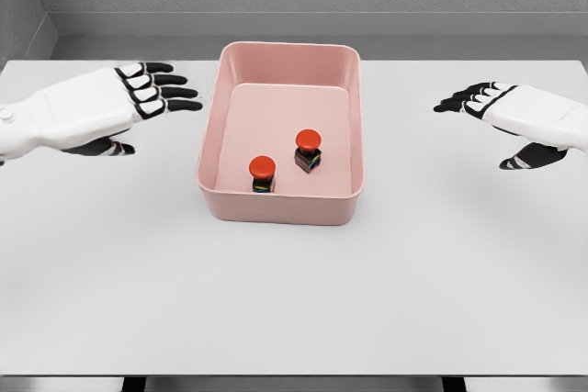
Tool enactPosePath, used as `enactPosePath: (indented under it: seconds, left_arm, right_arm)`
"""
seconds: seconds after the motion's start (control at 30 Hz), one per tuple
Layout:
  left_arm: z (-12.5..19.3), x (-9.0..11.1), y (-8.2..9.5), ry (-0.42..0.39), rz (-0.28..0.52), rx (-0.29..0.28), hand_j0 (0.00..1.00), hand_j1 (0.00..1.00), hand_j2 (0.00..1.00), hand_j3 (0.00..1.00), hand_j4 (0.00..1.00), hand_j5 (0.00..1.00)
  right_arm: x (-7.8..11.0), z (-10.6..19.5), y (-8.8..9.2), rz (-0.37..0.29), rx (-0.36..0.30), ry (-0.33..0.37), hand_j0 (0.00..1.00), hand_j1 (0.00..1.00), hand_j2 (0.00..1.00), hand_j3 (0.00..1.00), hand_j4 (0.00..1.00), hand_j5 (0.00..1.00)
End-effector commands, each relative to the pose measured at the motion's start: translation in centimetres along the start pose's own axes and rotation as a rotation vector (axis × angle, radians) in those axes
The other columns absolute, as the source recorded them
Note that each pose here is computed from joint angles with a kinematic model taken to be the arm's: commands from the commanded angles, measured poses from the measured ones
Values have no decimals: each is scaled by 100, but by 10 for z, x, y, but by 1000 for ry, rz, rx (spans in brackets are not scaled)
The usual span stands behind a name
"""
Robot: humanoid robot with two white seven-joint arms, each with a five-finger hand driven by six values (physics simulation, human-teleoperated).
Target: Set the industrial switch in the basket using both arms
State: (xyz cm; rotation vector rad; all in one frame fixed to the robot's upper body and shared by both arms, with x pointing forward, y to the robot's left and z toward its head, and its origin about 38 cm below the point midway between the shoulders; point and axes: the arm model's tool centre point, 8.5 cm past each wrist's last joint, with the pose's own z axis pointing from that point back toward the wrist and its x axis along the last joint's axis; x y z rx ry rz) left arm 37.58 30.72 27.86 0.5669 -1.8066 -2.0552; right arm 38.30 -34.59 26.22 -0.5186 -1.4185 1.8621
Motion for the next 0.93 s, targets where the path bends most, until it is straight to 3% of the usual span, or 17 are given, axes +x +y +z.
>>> enactPosePath:
  seconds: [0.0, 0.23, 0.47, 0.9]
  left_arm:
    - [16, -7, 7, 29, 29, -1, 100, 100, 100, 100, 100, 100]
    - [46, -14, -27, 101, 137, -83, 100, 100, 100, 100, 100, 100]
    - [57, -19, -36, 134, 150, -118, 100, 100, 100, 100, 100, 100]
    - [53, -17, -39, 123, 154, -117, 100, 100, 100, 100, 100, 100]
  right_arm:
    - [0, 0, -1, 0, -2, -3, 100, 100, 100, 100, 100, 100]
    - [1, 4, -6, 15, -18, -10, 100, 100, 100, 100, 100, 100]
    - [0, 6, -7, 19, -14, -5, 100, 100, 100, 100, 100, 100]
    - [-1, 6, -7, 20, -13, -4, 100, 100, 100, 100, 100, 100]
